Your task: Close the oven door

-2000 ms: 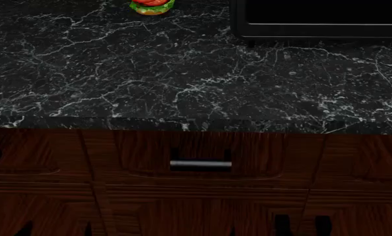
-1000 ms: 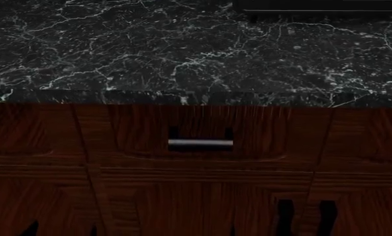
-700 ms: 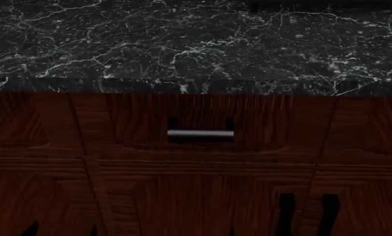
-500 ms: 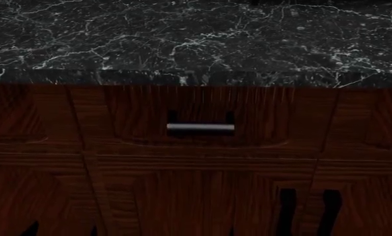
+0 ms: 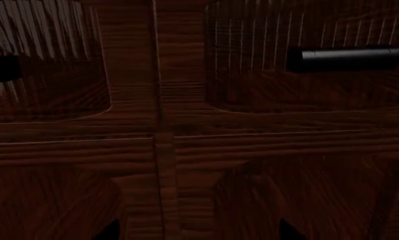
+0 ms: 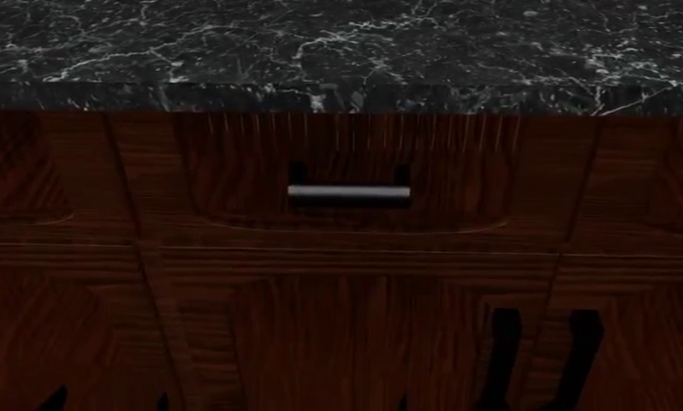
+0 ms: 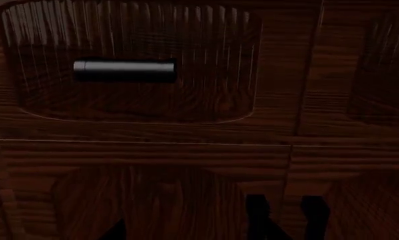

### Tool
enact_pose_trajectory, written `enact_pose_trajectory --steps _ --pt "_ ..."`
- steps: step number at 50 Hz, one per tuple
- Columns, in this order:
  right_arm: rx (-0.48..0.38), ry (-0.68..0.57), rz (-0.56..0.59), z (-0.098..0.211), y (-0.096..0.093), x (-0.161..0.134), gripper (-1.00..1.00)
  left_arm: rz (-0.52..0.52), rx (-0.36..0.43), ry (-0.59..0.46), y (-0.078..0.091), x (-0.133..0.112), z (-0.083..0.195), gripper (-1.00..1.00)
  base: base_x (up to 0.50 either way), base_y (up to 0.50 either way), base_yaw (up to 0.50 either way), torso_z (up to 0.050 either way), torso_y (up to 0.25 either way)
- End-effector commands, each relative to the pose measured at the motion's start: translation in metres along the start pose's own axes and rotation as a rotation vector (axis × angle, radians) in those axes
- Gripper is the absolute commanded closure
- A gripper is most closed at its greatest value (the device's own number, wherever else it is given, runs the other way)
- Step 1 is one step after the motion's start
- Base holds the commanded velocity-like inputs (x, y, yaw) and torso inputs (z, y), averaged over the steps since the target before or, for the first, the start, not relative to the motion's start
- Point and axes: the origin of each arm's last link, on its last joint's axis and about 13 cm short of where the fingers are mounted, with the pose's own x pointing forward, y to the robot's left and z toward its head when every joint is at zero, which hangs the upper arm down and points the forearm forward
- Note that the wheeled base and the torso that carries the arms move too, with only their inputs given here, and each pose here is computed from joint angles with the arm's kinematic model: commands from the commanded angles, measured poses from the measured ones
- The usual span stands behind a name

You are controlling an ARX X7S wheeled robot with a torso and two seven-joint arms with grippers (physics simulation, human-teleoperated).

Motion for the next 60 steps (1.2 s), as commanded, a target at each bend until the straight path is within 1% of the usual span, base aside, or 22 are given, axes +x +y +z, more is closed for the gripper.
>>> enact_pose_trajectory --steps 1,60 --pt "0.000 0.001 0.000 0.0005 0.0001 -0.0003 -1.00 0.001 0.004 0.001 0.0000 0.0005 -0.0011 -1.00 0.00 0.00 0.00 -0.050 0.000" --pt "0.000 -0.004 0.000 0.0000 0.0000 -0.0007 -1.00 -0.010 0.002 -0.003 -0.0001 -0.0011 0.0006 -1.00 0.00 0.00 0.00 -0.050 0.000"
